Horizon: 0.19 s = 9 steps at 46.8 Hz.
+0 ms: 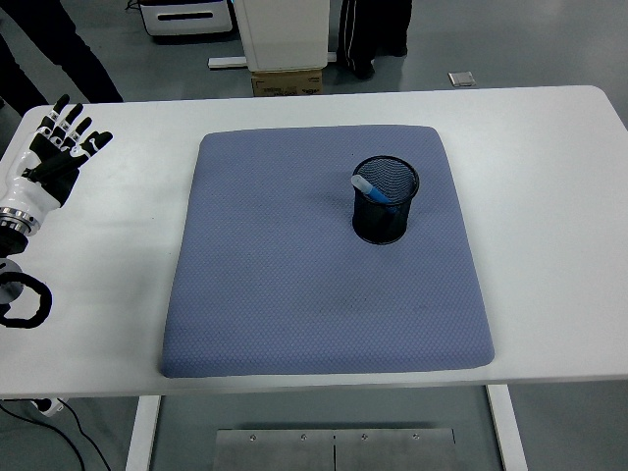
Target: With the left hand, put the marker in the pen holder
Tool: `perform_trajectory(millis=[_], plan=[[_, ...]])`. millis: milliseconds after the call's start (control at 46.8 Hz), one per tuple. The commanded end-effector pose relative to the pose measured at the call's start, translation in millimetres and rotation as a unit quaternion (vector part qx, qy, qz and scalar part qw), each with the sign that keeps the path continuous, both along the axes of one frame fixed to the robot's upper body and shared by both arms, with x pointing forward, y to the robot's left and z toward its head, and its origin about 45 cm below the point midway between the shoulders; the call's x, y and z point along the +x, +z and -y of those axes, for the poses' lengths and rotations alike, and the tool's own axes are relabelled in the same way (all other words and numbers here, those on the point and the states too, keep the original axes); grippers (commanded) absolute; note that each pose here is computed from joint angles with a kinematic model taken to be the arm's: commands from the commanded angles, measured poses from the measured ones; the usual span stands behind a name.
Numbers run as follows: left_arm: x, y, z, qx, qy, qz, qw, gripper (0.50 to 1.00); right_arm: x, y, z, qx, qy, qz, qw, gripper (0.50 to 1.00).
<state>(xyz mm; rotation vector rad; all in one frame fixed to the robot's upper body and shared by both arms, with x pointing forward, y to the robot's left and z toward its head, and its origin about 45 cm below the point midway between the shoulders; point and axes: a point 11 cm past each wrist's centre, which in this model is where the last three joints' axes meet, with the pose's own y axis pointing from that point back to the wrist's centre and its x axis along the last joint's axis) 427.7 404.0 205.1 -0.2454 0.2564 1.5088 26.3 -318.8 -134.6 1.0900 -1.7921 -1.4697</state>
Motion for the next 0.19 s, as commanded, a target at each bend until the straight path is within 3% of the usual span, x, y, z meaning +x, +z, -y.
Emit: perform_trajectory(millis=[0, 171], plan=[[-0.1, -0.4, 0.3, 0.000, 0.000, 0.000, 1.000, 1.000, 0.0, 0.0, 0.0, 0.000, 0.000, 0.000, 1.000, 1.000], [0.6, -0.7, 2.6, -0.001, -0.002, 0.000, 1.000, 1.000, 0.3, 0.0, -0.7, 0.002, -0.001, 0.001, 1.000, 1.000]])
